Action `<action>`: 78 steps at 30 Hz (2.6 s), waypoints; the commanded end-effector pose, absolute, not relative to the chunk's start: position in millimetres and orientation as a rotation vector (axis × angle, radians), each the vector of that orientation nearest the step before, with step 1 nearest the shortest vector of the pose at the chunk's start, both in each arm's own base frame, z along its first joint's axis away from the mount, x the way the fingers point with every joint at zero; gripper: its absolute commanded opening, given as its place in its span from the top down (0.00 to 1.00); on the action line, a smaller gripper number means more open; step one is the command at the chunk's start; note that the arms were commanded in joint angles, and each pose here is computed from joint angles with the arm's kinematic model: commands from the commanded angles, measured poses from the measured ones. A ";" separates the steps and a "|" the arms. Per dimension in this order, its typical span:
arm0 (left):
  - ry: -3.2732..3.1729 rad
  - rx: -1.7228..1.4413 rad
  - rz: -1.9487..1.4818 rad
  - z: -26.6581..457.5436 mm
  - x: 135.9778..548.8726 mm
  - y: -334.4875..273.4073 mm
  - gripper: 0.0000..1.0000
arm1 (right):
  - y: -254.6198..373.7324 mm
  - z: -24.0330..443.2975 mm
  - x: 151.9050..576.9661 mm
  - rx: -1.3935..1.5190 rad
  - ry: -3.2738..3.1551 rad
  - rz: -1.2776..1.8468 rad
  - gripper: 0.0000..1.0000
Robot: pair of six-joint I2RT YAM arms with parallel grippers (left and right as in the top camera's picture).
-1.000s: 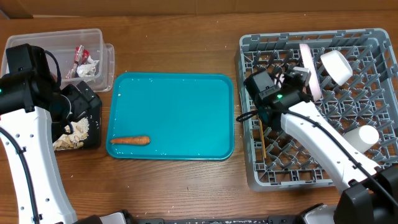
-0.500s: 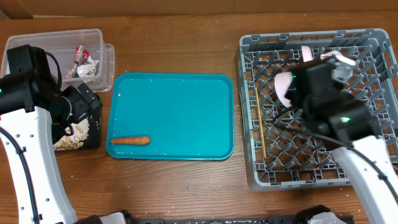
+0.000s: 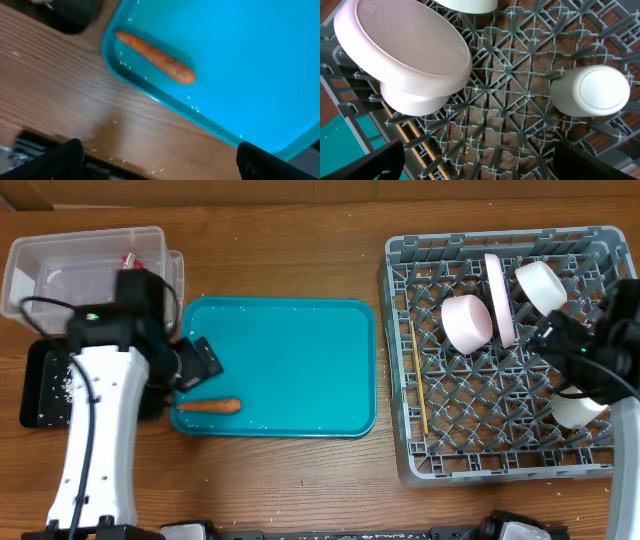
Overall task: Sort waste into correct bins and load items into the dishwasher
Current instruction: 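Grasp the carrot on the teal tray with the left gripper, then move the carrot onto the black tray and release it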
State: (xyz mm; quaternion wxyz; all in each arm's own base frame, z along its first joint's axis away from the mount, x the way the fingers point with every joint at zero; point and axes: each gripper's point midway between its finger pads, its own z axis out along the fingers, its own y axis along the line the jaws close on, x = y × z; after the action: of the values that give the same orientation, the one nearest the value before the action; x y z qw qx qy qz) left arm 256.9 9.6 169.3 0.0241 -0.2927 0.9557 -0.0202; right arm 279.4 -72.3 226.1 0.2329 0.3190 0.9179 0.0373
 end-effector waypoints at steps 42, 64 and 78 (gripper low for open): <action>2.598 -1.486 -0.094 -7.9 271.3 14.3 0.50 | -69.2 207.2 291.0 0.852 2.606 0.170 0.03; 2.489 -1.303 0.000 117.4 341.4 89.7 0.82 | -69.4 207.4 291.2 0.851 2.605 0.169 0.03; 2.228 -1.651 0.340 104.0 299.6 215.8 0.79 | -69.4 207.4 291.2 0.852 2.604 0.169 0.03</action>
State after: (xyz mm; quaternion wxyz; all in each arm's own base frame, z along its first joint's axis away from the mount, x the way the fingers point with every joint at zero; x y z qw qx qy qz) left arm 304.8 197.9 110.3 0.1810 -0.5785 0.7911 0.0819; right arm 288.5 -67.9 202.7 0.1877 0.3056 0.9316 0.0599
